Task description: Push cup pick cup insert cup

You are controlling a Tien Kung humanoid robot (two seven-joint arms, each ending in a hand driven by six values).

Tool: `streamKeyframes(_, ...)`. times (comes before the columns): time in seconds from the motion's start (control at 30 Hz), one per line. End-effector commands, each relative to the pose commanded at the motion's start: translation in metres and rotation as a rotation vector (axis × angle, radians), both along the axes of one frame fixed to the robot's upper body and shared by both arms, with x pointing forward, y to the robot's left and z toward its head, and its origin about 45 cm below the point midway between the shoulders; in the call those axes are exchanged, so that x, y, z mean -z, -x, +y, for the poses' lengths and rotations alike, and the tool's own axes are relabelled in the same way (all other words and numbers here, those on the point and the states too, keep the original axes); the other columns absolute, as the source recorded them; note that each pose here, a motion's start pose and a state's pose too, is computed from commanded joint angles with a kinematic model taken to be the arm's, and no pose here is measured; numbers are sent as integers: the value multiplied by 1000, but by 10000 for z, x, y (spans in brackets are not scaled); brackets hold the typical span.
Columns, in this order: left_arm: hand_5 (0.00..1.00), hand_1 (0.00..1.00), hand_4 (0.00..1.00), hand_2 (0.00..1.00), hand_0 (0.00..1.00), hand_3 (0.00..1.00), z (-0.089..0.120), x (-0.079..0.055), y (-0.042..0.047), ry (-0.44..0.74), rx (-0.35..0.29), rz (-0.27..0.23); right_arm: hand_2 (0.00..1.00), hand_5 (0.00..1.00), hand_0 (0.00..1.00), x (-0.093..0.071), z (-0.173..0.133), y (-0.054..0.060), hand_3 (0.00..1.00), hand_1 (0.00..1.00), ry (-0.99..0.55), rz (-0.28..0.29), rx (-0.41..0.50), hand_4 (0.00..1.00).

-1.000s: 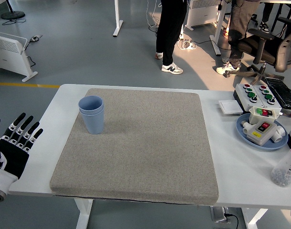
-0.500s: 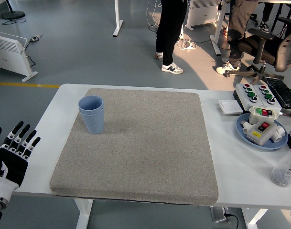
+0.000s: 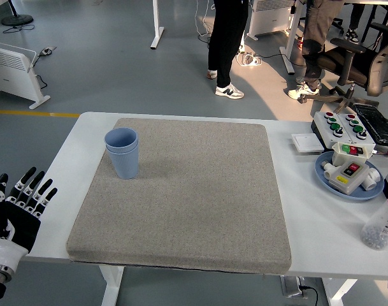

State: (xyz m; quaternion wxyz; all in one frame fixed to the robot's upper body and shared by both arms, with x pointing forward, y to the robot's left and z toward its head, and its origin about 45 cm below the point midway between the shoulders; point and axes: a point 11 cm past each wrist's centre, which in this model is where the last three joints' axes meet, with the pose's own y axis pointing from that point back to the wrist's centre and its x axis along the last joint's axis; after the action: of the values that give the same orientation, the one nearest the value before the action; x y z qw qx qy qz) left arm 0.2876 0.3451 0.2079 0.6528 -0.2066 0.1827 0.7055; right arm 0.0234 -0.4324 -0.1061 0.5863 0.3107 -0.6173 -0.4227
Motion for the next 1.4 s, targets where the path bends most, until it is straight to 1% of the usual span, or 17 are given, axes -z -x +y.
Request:
streamKeyframes(0.1, 998, 874, 605, 889, 864, 833, -12, 21, -3, -15, 12, 8, 541, 824, 529, 0, 0, -5, 544, 497, 0, 0, -1, 102)
streamKeyframes(0.2, 998, 874, 605, 889, 864, 833, -35, 63, -9, -54, 31, 27, 541, 824, 529, 0, 3, -10, 544, 497, -1, 0, -2, 102)
streamKeyframes(0.37, 998, 876, 605, 892, 870, 821, -31, 121, -21, -72, 34, 46, 539, 829, 529, 1, 7, -14, 542, 494, -1, 0, 0, 101)
streamKeyframes(0.6, 998, 877, 605, 892, 871, 817, -14, 127, -38, -86, 31, 48, 538, 831, 529, -1, 5, -23, 542, 494, -1, -3, 3, 100)
streamKeyframes(0.73, 998, 877, 605, 892, 873, 822, -12, 108, -57, -90, 29, 41, 538, 832, 529, -3, 8, -42, 541, 493, 0, -2, -1, 99)
streamKeyframes(1.1, 998, 878, 606, 888, 874, 814, 0, 101, -68, -93, 21, 40, 538, 833, 529, -10, 0, -80, 541, 493, 1, -4, -4, 98)
streamKeyframes(1.4, 998, 878, 600, 888, 872, 812, 24, 136, -42, -96, 10, 53, 538, 834, 529, -16, -21, -57, 541, 493, 7, 3, -10, 98)
